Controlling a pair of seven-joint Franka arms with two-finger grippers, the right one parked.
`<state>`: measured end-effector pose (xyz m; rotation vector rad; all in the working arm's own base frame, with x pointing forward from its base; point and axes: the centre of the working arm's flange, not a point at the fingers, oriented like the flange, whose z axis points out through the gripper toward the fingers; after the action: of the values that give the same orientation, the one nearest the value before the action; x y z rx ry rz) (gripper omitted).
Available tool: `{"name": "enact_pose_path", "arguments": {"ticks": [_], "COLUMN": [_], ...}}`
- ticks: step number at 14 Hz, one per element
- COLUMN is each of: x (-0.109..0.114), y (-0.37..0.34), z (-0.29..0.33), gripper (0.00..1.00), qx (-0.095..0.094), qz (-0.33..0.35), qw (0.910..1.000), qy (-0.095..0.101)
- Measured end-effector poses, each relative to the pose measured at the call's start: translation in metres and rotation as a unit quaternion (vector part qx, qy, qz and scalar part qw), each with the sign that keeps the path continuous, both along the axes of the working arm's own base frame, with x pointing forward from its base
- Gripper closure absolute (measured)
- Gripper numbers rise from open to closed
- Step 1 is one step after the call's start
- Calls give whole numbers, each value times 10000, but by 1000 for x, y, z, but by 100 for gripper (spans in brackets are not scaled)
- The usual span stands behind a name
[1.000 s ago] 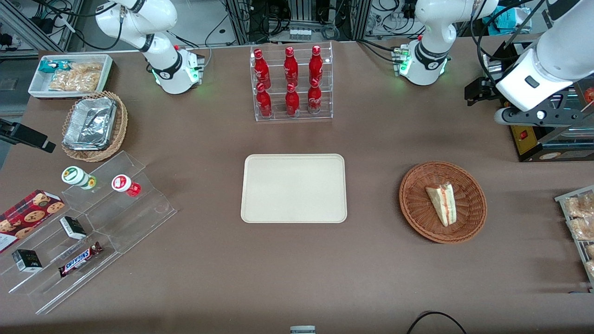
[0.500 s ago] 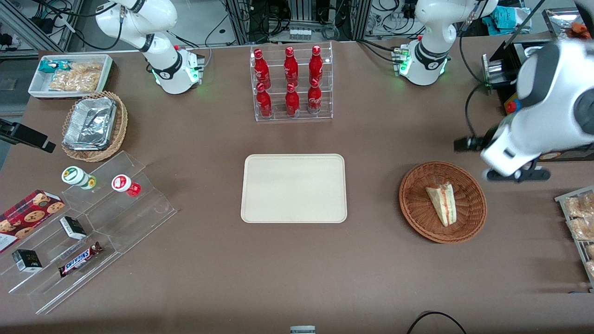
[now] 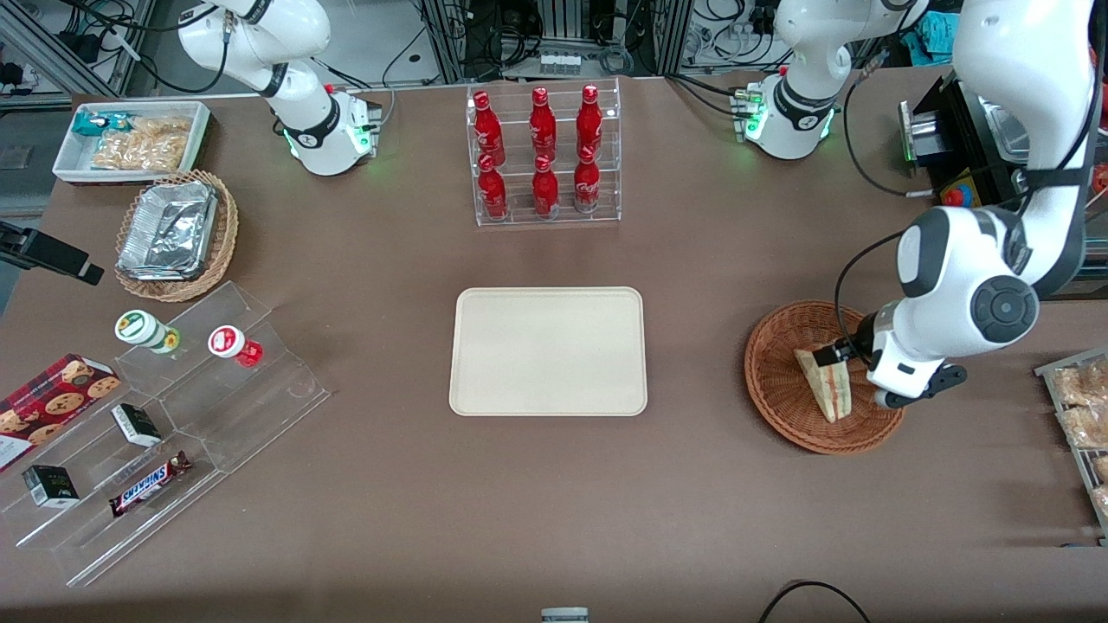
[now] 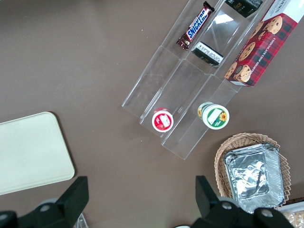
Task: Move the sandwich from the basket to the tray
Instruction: 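Move the left gripper down over the sandwich in the wicker basket, then close the left gripper on the wrapped sandwich and lift it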
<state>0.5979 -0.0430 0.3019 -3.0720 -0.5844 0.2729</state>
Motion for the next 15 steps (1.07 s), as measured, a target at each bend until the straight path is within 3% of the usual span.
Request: {"name": "enact_pose_path", "arguments": {"ticks": [2, 9, 13, 15], "x": [-3, -3, -2, -1], "y": [3, 1, 4, 13], "z": [-27, -64, -64, -62], "gripper": [0, 4, 47, 63], "qx": [-56, -149, -164, -190], "qz": [98, 237, 146, 0], "qw": [9999, 9994, 9996, 9996], "qy": [-113, -216, -184, -200]}}
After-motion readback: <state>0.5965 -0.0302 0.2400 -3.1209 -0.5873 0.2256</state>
